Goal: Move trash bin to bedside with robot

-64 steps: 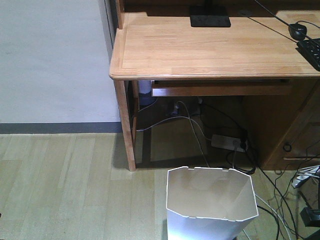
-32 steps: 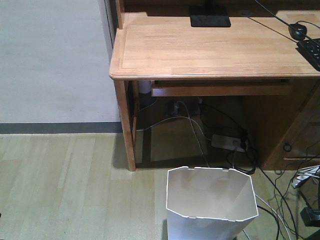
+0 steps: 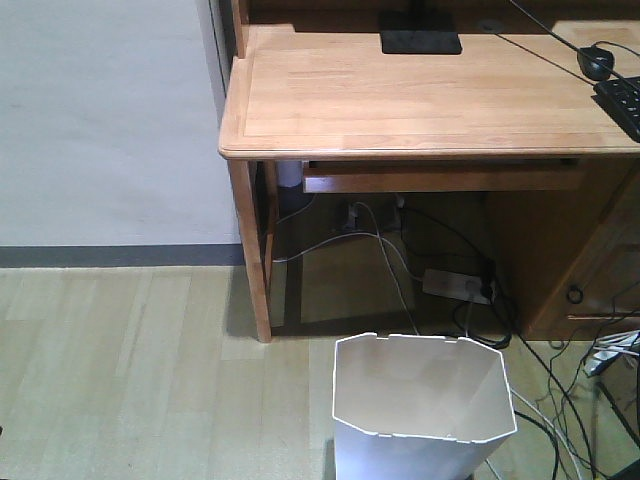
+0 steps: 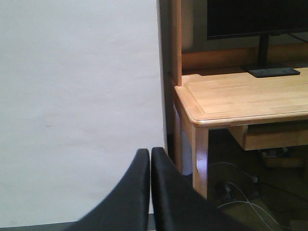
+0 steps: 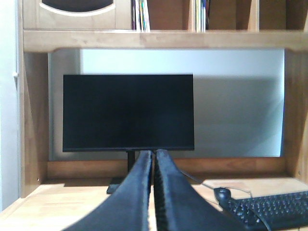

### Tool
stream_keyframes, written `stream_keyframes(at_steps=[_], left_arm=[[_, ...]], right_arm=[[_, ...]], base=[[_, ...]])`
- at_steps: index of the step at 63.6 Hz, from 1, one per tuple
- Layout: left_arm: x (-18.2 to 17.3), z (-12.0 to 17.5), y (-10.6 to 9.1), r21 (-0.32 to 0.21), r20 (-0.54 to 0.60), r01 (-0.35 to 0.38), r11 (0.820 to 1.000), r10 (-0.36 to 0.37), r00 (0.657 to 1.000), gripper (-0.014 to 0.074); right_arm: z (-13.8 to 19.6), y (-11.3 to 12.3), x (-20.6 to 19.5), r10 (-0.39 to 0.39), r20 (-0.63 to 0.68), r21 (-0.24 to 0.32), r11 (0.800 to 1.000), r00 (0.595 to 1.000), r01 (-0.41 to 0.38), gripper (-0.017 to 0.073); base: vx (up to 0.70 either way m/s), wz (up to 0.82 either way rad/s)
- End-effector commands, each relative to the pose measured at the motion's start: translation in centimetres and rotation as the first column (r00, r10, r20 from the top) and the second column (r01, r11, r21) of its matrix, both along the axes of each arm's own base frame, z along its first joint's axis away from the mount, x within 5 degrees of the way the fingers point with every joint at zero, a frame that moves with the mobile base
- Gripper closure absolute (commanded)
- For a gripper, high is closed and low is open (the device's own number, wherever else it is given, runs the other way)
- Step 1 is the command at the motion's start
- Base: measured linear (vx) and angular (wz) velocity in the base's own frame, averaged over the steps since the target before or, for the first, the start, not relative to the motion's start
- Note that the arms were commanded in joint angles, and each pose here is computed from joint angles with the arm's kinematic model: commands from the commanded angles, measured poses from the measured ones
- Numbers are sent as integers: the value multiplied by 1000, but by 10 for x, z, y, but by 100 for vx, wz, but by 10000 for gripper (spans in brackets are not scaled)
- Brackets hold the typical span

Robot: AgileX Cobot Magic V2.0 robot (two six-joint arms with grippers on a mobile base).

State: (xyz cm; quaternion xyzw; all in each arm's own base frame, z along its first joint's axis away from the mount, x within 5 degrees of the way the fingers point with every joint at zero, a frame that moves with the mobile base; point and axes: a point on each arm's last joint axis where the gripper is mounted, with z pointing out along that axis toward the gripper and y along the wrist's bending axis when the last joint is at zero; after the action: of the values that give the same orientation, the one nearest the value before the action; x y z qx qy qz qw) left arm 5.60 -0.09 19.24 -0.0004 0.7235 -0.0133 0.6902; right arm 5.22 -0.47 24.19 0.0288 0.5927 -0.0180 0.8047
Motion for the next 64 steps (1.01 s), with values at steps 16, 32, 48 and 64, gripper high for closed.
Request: stream_keyframes(at_steps=[16, 32, 48, 64], left_arm=[[-2, 15, 0, -7, 103, 2, 1000, -1, 995, 600], [-2, 15, 0, -7, 103, 2, 1000, -1, 995, 600], [-2, 15, 0, -7, 103, 2, 1000, -1, 995, 600], [-2, 15, 0, -7, 103, 2, 1000, -1, 995, 600]], right_arm=[[69, 2, 39, 28, -276, -18, 999, 961, -34, 568], [62, 2, 59, 48, -434, 11, 999, 900, -49, 568], [53, 3, 63, 58, -516, 19, 998, 855, -56, 554], [38, 4, 70, 73, -652, 34, 997, 754, -68, 351]], base=[[0, 0], [0, 0], [0, 0], [0, 0]])
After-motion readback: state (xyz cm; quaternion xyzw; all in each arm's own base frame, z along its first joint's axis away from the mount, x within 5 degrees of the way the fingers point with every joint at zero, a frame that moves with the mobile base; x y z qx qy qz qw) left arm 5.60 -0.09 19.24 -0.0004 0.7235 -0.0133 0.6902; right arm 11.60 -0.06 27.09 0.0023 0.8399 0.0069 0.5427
